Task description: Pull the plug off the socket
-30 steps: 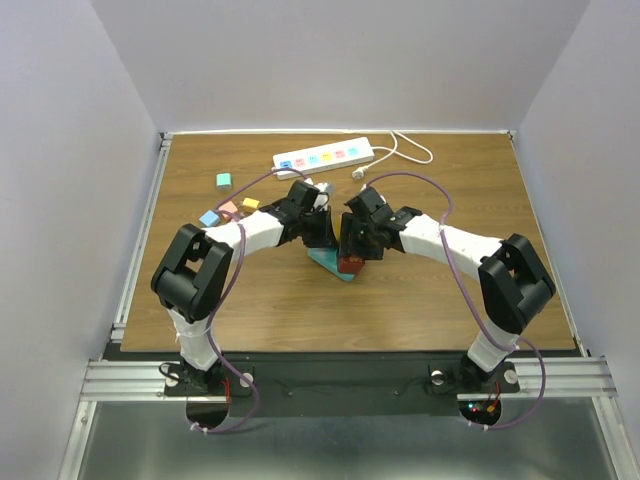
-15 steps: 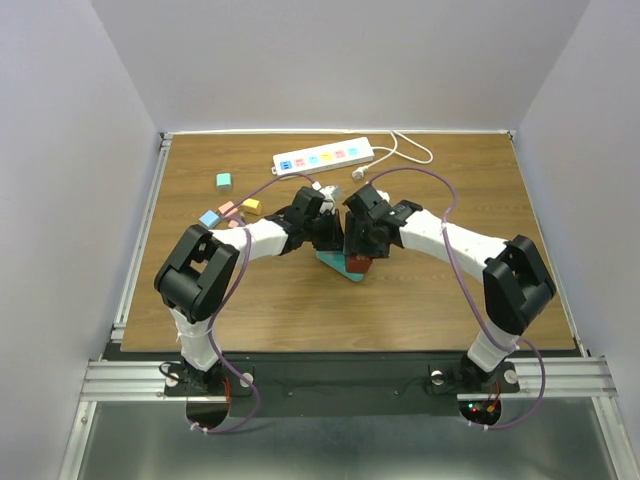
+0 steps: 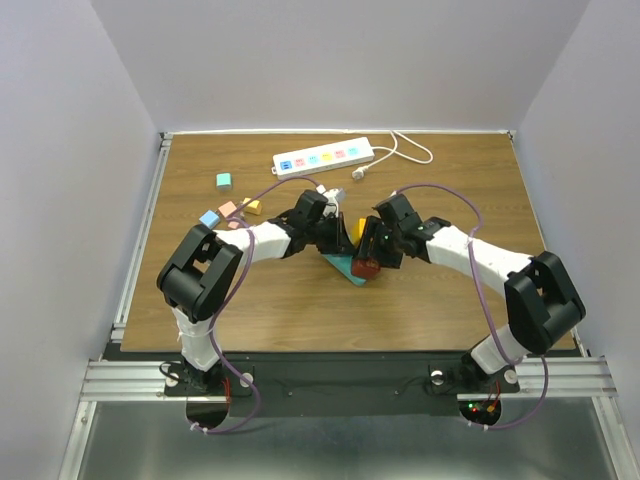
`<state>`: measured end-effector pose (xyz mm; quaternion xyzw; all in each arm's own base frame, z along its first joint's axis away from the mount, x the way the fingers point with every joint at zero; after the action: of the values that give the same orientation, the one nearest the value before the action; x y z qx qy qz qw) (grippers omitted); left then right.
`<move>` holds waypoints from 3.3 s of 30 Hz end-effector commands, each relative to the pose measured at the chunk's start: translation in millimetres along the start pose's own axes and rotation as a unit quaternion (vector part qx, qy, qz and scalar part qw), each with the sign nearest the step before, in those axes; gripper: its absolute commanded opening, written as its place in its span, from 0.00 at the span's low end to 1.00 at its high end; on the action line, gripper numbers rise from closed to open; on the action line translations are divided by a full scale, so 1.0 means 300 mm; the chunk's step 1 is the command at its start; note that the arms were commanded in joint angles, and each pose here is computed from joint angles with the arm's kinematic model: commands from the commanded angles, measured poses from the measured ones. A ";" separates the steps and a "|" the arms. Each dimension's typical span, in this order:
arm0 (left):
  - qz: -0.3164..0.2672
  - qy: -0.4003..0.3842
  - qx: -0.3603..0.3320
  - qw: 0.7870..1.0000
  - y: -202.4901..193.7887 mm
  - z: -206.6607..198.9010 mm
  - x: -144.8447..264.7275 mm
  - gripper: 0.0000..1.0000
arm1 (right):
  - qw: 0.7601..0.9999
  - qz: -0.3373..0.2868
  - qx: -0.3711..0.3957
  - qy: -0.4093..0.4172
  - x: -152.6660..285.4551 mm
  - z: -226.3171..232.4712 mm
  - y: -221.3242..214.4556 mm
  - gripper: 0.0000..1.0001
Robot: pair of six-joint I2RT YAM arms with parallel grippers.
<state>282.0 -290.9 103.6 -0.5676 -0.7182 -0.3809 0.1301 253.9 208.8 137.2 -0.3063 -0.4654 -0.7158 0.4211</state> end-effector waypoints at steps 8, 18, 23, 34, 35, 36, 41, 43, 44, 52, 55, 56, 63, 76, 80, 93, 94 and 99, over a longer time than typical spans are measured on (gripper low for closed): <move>0.113 0.197 0.043 0.973 -0.216 0.271 0.021 0.00 | 0.994 -0.029 0.079 -0.075 0.084 -0.002 0.155 0.00; 0.128 0.202 0.041 0.970 -0.251 0.262 -0.006 0.00 | 0.991 -0.071 0.100 -0.062 0.178 0.067 0.252 0.00; 0.135 0.207 0.036 0.968 -0.274 0.257 -0.019 0.00 | 0.990 -0.095 0.088 -0.048 0.228 0.102 0.292 0.00; 0.135 0.223 0.026 0.965 -0.299 0.248 -0.024 0.00 | 0.991 -0.093 0.071 -0.070 0.206 0.076 0.284 0.00; 0.131 0.226 0.021 0.965 -0.288 0.239 -0.020 0.00 | 0.991 -0.078 0.071 -0.078 0.181 0.054 0.259 0.00; 0.125 0.227 0.017 0.966 -0.261 0.218 -0.011 0.00 | 0.992 -0.072 0.070 -0.076 0.169 0.051 0.249 0.01; 0.043 0.203 -0.016 0.978 -0.070 0.035 0.075 0.00 | 0.997 -0.039 0.058 -0.043 0.094 0.020 0.161 0.00; 0.017 0.182 -0.030 0.983 0.009 -0.056 0.116 0.00 | 0.998 -0.023 0.052 -0.034 0.047 0.003 0.123 0.00; 0.018 0.182 -0.033 0.983 0.024 -0.074 0.131 0.00 | 0.998 -0.021 0.048 -0.031 0.035 -0.001 0.113 0.01; 0.047 0.152 -0.018 0.987 -0.021 -0.071 0.120 0.00 | 0.998 -0.036 0.039 -0.024 -0.027 0.021 0.143 0.00; 0.051 0.134 -0.004 0.990 -0.053 -0.059 0.106 0.00 | 0.998 -0.035 0.040 -0.022 -0.035 0.031 0.151 0.01; 0.046 0.126 -0.004 0.991 -0.050 -0.063 0.098 0.00 | 0.998 -0.034 0.040 -0.022 -0.040 0.029 0.151 0.00; 0.019 0.100 -0.010 0.995 0.026 -0.139 0.099 0.00 | 0.999 -0.022 0.046 -0.020 -0.046 0.018 0.130 0.00; 0.033 0.108 -0.013 0.994 0.049 -0.090 0.003 0.00 | 0.999 -0.018 0.046 -0.009 -0.043 0.033 0.135 0.00; 0.057 0.127 0.000 0.990 -0.043 -0.004 -0.012 0.00 | 0.999 -0.027 0.046 -0.004 -0.037 0.054 0.159 0.01; 0.139 0.213 0.030 0.967 -0.323 0.255 -0.035 0.00 | 0.991 -0.129 0.037 0.005 0.157 0.158 0.336 0.00; 0.144 0.218 0.028 0.965 -0.333 0.268 -0.036 0.00 | 0.991 -0.132 0.036 0.003 0.168 0.157 0.338 0.00; 0.154 0.228 0.028 0.961 -0.355 0.292 -0.041 0.00 | 0.986 -0.164 0.030 0.020 0.257 0.174 0.372 0.00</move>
<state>281.8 -310.7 97.0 -0.5330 -0.7313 -0.4050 0.1309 291.9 198.9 157.8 -0.3469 -0.5413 -0.6531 0.4003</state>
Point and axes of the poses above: each gripper's point midway between its finger pads, its own x axis back along the fingers, its own z axis along the line the jaws close on, y = z × x, the point moved 7 cm from there along x, back along the fingers, and after that the axes turned 6 degrees about x, right-handed, at the moved point
